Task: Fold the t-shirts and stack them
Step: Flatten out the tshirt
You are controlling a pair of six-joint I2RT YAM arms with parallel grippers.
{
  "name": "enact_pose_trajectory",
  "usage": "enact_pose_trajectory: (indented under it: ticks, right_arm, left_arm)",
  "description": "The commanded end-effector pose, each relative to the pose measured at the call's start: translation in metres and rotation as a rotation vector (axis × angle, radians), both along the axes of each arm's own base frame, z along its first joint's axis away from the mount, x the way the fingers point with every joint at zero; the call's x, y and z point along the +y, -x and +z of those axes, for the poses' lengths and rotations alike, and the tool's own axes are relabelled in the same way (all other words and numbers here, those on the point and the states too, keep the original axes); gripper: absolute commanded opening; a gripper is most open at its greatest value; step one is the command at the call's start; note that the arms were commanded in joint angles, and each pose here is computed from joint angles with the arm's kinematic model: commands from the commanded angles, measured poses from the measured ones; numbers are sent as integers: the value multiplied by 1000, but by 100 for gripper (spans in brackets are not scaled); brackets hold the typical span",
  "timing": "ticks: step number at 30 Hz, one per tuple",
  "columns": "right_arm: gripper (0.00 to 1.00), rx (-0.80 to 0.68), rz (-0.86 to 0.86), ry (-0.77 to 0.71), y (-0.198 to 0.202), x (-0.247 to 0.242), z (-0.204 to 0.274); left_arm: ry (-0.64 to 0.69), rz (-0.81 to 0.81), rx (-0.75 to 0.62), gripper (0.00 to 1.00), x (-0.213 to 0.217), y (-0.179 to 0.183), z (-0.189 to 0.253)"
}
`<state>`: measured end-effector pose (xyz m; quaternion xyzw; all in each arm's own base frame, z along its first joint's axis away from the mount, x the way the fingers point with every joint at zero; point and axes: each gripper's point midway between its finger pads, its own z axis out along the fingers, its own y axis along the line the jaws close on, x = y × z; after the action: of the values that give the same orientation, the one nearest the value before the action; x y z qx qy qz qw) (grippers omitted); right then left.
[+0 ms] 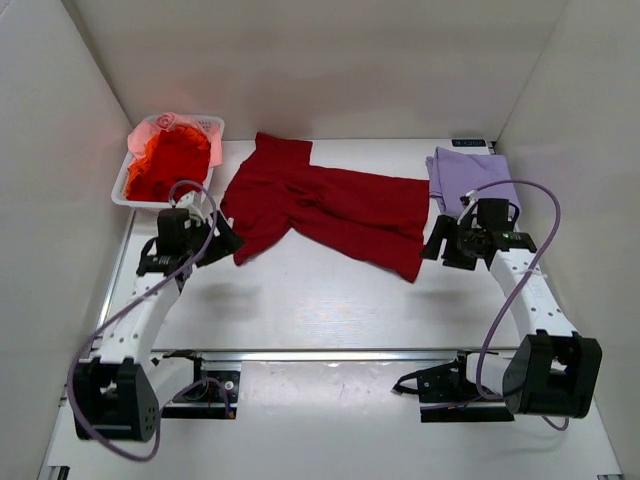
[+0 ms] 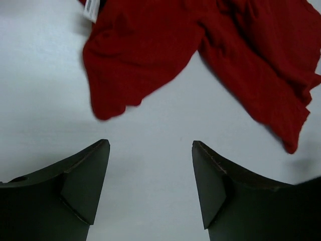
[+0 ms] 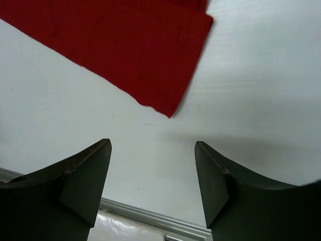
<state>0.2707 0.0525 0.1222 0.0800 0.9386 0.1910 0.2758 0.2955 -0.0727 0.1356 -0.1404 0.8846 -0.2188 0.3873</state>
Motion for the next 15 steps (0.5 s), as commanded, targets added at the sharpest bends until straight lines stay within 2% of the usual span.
enact_pose_trajectory:
  ticks: [1, 3, 4, 6, 7, 8, 9, 10, 14, 15]
  right_arm:
    - [65, -68, 12, 8, -27, 0, 12]
    - [64, -55, 25, -7, -32, 4, 5]
    - [64, -55, 28, -11, -34, 7, 5]
    - [64, -41, 34, -25, -37, 12, -2]
    - [64, -51, 44, -28, -41, 15, 1]
    - [64, -59, 47, -32, -45, 16, 1]
    - [64, -49, 45, -42, -47, 17, -2]
    - [64, -48, 45, -41, -49, 16, -2]
    - [63, -45, 49, -38, -61, 15, -4]
    - [63, -44, 52, -44, -64, 16, -5]
  left_arm:
    - [-77, 9, -94, 76, 8, -43, 24]
    - [-95, 29, -66, 68, 14, -66, 16]
    - [-103, 43, -96, 63, 18, -81, 26]
    - [-108, 43, -104, 50, 17, -112, 29]
    - [-115, 34, -65, 45, 12, -121, 14]
    - [-112, 34, -93, 35, 10, -134, 25]
    - [-108, 21, -57, 34, 6, -142, 11]
    - [-109, 21, -78, 33, 4, -155, 22]
    - [-116, 49, -3, 54, 5, -185, -7]
    - [-113, 65, 22, 55, 9, -190, -19]
